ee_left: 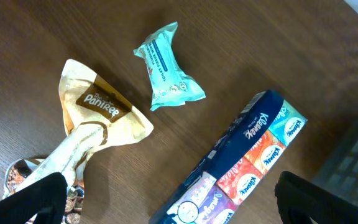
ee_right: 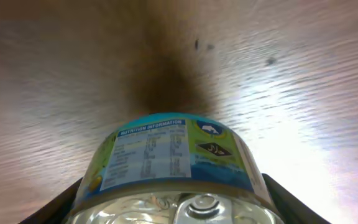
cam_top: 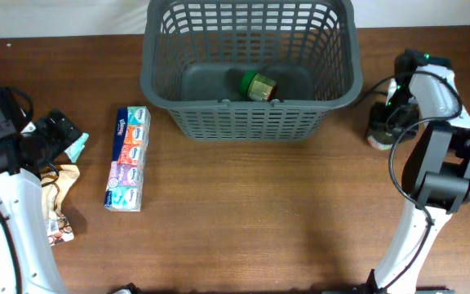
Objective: Pack container
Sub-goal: 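Lift the tuna can with the right gripper and carry it over the basket, then lower the tuna can into the basket beside the jar and release, then raise the right gripper out of the basket and retract it right, then move the left gripper over the Kleenex tissue multipack and lower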
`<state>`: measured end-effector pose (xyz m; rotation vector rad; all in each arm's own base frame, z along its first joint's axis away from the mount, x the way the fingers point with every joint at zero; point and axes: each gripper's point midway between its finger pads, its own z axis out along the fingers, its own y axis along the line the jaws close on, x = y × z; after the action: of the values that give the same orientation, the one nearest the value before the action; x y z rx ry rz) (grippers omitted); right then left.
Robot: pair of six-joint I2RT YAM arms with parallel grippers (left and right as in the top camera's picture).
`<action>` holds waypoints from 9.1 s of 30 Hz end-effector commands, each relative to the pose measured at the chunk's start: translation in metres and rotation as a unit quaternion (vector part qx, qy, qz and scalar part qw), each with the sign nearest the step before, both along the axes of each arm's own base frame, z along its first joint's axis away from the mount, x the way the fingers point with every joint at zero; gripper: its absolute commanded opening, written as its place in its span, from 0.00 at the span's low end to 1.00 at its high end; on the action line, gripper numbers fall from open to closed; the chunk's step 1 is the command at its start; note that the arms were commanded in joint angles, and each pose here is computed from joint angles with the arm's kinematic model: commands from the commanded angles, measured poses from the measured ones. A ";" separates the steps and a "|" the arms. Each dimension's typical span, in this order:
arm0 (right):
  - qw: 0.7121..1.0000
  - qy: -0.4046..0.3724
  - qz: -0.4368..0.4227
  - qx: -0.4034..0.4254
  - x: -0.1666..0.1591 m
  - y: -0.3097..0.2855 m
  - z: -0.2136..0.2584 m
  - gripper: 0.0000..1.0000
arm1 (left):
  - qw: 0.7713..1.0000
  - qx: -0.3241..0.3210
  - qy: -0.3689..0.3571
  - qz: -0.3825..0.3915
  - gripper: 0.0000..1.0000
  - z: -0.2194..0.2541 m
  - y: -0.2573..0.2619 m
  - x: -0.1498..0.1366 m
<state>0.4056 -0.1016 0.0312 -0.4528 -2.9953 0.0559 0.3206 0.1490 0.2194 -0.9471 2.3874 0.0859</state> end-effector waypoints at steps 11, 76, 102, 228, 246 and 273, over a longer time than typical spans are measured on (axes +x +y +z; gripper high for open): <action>0.989 -0.112 -0.043 -0.086 0.041 -0.037 0.126 0.04 | 1.000 0.007 -0.003 0.001 1.00 0.005 0.004 0.001; 0.875 -0.431 0.184 0.123 0.063 0.270 0.332 0.04 | 1.000 0.007 -0.003 0.001 1.00 0.005 0.003 0.001; 0.956 -0.237 0.170 0.025 0.106 0.252 0.144 0.04 | 1.000 0.007 -0.004 0.001 1.00 0.005 0.004 0.001; 0.957 -0.108 -0.249 -0.104 -0.065 -0.113 0.178 0.99 | 1.000 0.007 -0.003 0.001 1.00 0.005 0.003 0.001; 0.957 -0.108 -0.249 -0.104 -0.065 -0.113 0.178 0.99 | 0.973 -0.209 -0.002 -0.101 0.99 -0.004 -0.083 -0.010; 0.957 -0.108 -0.249 -0.104 -0.065 -0.114 0.178 0.99 | 0.957 -0.063 -0.009 -0.284 1.00 0.000 -0.072 0.000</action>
<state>0.3439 -0.2115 0.2065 -1.2794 -2.9924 0.2637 0.3123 0.0890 0.2084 -0.3802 2.6228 -0.1989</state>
